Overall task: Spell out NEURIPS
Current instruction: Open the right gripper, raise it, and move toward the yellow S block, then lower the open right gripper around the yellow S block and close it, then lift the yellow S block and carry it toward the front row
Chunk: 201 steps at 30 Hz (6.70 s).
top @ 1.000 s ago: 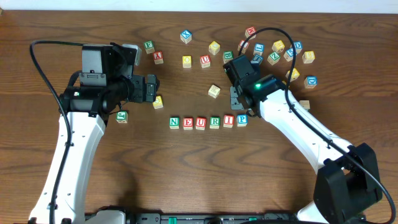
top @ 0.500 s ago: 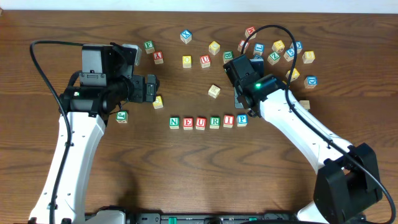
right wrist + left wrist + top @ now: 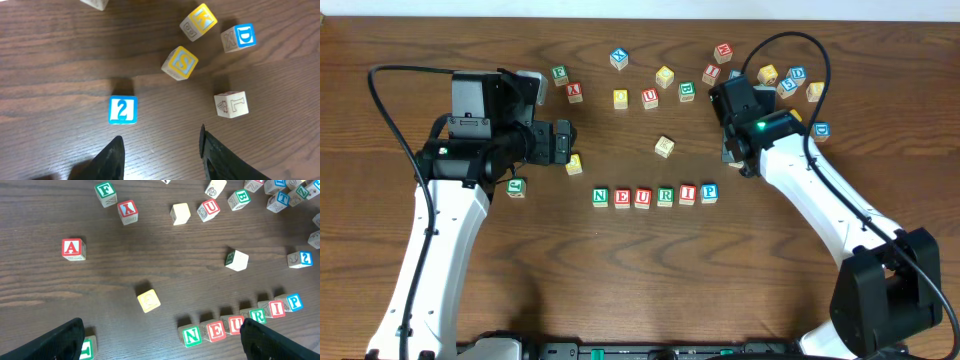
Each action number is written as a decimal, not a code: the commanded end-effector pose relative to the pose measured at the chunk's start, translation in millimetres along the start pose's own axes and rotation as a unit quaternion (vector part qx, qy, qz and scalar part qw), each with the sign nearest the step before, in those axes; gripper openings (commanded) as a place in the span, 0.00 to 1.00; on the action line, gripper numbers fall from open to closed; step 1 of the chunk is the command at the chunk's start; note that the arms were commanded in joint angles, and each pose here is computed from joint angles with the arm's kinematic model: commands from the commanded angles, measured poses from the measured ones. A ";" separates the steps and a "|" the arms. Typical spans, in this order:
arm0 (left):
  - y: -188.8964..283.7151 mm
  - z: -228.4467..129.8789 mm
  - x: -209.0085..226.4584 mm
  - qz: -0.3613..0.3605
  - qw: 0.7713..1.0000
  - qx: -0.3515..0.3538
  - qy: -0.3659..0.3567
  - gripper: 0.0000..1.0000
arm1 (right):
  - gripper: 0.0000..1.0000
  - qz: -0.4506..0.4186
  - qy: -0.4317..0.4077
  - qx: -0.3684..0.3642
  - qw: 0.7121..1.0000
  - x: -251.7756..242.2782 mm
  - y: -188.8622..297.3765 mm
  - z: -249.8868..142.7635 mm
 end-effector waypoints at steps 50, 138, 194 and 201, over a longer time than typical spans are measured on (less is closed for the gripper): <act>8.1 9.0 -4.9 -0.008 1.000 -0.015 -0.006 0.98 | 0.50 -0.024 -0.293 0.002 0.956 -53.3 -54.3 16.8; 8.1 9.0 -4.9 -0.008 1.000 -0.015 -0.006 0.98 | 0.44 0.002 -0.301 0.057 0.952 -43.3 -114.6 12.7; 8.1 9.0 -4.9 -0.008 1.000 -0.015 -0.006 0.98 | 0.21 0.019 -0.273 0.091 0.957 -39.2 -128.8 9.1; 8.1 9.0 -4.9 -0.008 1.000 -0.015 -0.006 0.97 | 0.21 0.019 -0.263 0.094 0.960 -40.0 -126.3 9.7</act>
Point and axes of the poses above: each gripper's point midway between its finger pads, its own y axis back along the fingers, its own x axis along the line the jaws close on, z = x × y, the point moved 1 cm from there along y, back along the fingers, and after that the axes turned 14 degrees about y, right-handed, at the moved point
